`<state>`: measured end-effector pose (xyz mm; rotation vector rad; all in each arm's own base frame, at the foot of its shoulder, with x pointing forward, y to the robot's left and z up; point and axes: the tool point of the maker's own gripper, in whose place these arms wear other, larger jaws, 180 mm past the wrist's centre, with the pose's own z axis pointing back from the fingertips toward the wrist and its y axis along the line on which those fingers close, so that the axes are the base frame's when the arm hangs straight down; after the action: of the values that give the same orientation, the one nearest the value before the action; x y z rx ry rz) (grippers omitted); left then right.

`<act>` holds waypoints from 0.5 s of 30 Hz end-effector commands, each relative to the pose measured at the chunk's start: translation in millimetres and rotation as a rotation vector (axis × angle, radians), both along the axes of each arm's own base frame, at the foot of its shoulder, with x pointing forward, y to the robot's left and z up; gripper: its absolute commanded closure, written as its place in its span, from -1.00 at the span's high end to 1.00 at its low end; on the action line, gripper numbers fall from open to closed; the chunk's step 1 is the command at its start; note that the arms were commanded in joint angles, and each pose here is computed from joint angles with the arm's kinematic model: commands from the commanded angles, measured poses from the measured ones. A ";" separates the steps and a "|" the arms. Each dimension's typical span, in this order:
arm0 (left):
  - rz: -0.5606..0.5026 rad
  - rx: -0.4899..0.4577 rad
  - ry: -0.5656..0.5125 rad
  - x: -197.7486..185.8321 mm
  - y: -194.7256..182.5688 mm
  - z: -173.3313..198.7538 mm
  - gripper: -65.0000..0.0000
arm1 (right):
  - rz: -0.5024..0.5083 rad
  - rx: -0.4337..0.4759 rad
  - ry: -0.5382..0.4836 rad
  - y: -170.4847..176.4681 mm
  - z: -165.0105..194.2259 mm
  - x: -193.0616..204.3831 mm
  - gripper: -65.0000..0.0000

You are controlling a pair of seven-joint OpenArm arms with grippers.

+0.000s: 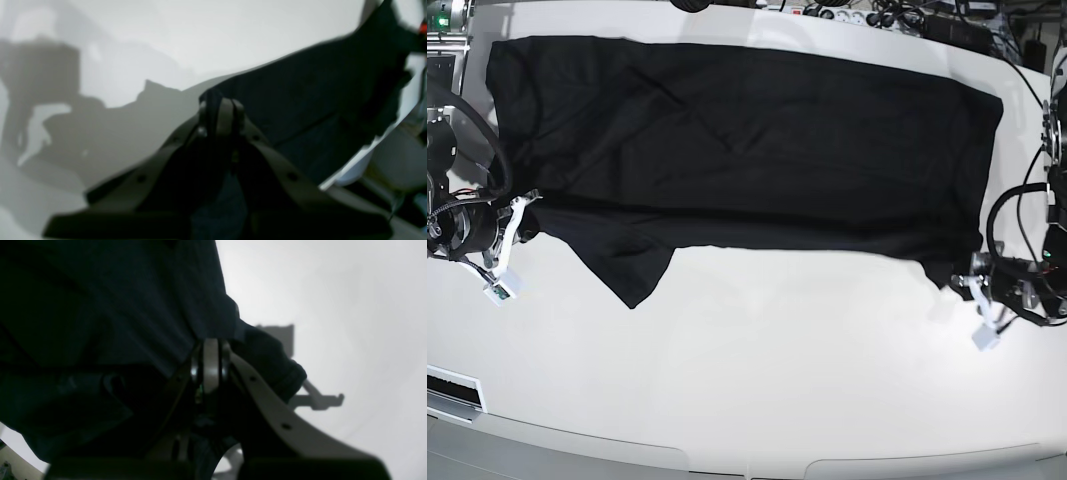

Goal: Layout the t-shirt on the table in an organized manner, then fold the t-shirt properly
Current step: 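Lift the hem with both grippers and fold it toward the collar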

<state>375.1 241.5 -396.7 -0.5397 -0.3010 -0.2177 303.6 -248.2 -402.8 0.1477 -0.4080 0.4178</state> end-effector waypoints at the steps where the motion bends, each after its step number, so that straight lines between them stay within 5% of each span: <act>1: -0.012 0.000 -0.055 16.1 0.7 18.2 -1.00 | -0.005 -0.015 -0.042 -9.3 14.1 10.8 -1.00; 9: -0.080 0.088 0.000 1.8 12.6 10.3 -1.00 | -0.015 -0.045 -0.030 -26.5 20.1 8.0 -1.00; 15: -0.082 0.030 0.028 -3.5 5.6 15.4 -1.00 | 0.008 0.028 0.020 -13.9 20.3 -1.2 -1.00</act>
<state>355.0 243.5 -400.0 -0.5273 -0.1897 -0.2797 291.5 -254.2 -396.3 0.2012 -0.3527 0.4157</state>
